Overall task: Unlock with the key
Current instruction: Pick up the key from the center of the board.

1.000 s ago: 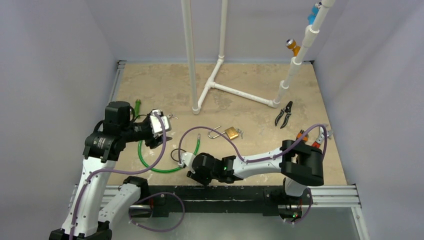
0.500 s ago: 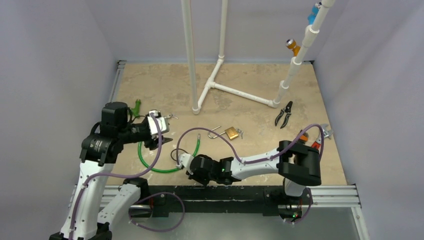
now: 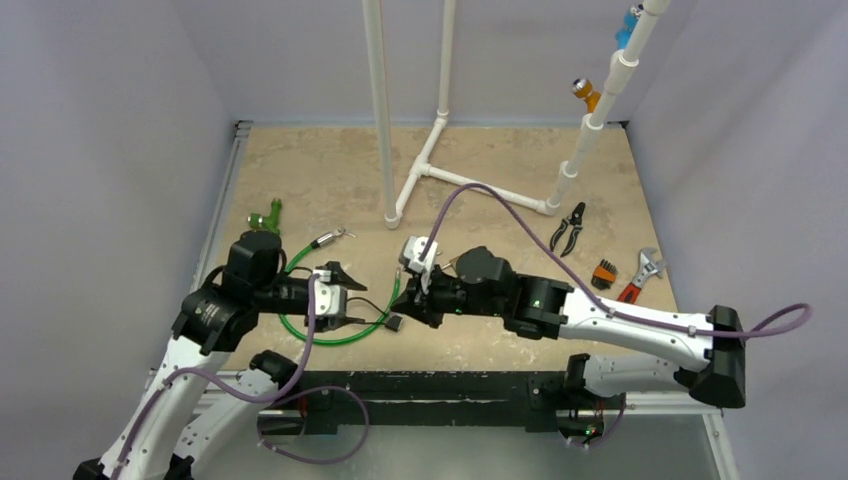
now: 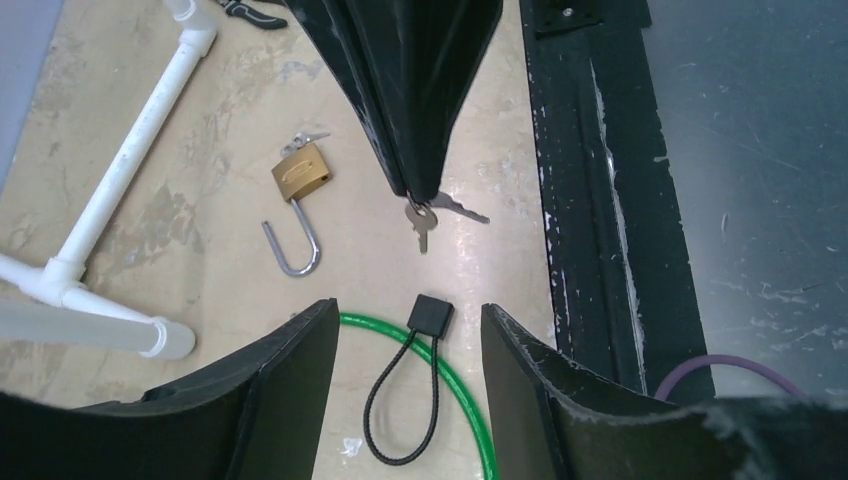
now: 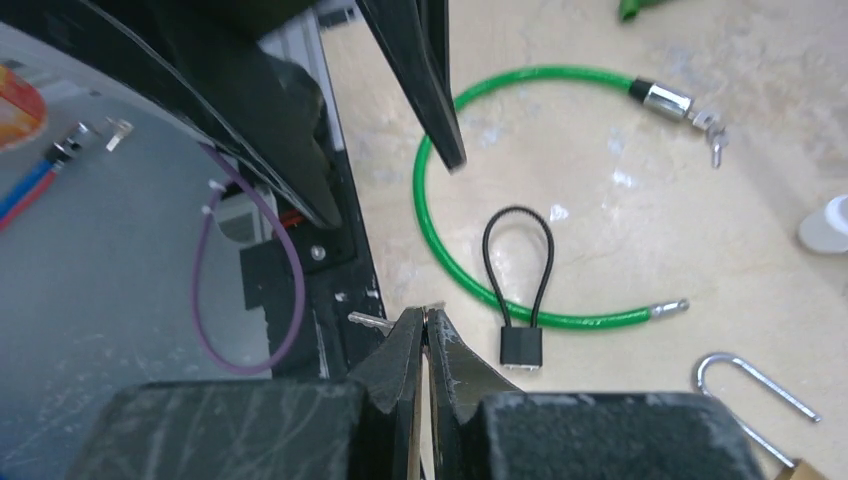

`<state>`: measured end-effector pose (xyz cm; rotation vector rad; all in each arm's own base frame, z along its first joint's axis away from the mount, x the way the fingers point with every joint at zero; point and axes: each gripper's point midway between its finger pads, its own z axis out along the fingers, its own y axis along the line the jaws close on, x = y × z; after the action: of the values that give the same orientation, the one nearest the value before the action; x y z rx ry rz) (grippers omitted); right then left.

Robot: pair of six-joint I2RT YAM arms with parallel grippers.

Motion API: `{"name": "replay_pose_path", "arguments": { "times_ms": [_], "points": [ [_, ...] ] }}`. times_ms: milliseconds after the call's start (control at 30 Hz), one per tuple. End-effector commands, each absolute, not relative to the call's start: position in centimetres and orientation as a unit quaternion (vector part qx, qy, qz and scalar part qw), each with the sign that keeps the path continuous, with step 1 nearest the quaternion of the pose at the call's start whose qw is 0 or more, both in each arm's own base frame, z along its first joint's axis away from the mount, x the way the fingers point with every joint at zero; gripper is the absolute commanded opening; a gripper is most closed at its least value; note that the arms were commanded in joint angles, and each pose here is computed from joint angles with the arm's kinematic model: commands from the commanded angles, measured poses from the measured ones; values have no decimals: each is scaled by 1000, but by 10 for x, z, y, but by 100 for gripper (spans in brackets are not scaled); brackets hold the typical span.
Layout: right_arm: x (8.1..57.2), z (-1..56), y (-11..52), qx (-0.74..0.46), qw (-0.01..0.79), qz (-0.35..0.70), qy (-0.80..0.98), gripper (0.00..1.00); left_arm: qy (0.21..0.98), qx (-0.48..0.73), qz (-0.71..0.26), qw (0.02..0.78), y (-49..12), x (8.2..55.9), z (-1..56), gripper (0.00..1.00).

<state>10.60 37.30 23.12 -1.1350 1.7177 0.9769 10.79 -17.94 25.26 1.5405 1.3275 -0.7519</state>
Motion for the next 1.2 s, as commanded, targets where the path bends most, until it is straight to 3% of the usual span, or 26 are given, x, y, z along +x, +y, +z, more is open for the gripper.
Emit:
{"name": "replay_pose_path", "arguments": {
  "times_ms": [0, 267, 400, 667, 1167],
  "points": [
    [98, 302, 364, -457, 434, 446, 636, 0, 511, 620, -335, 492, -203, 122, 274, 53],
    [115, 334, 355, -458, 470, 403, 638, 0, 498, 588, -360, 526, -226, 144, 314, 52],
    [138, 332, 346, -433, 507, 356, 655, 0, 532, 550, -364, 531, -224, 149, 323, 48],
    [176, 335, 330, -382, 576, 277, 667, 0, 569, 520, -404, 493, -220, 129, 319, 47],
    [180, 355, 331, -349, 617, 279, 648, 0, 639, 422, -441, 468, -242, 165, 328, 46]
  ]
}}
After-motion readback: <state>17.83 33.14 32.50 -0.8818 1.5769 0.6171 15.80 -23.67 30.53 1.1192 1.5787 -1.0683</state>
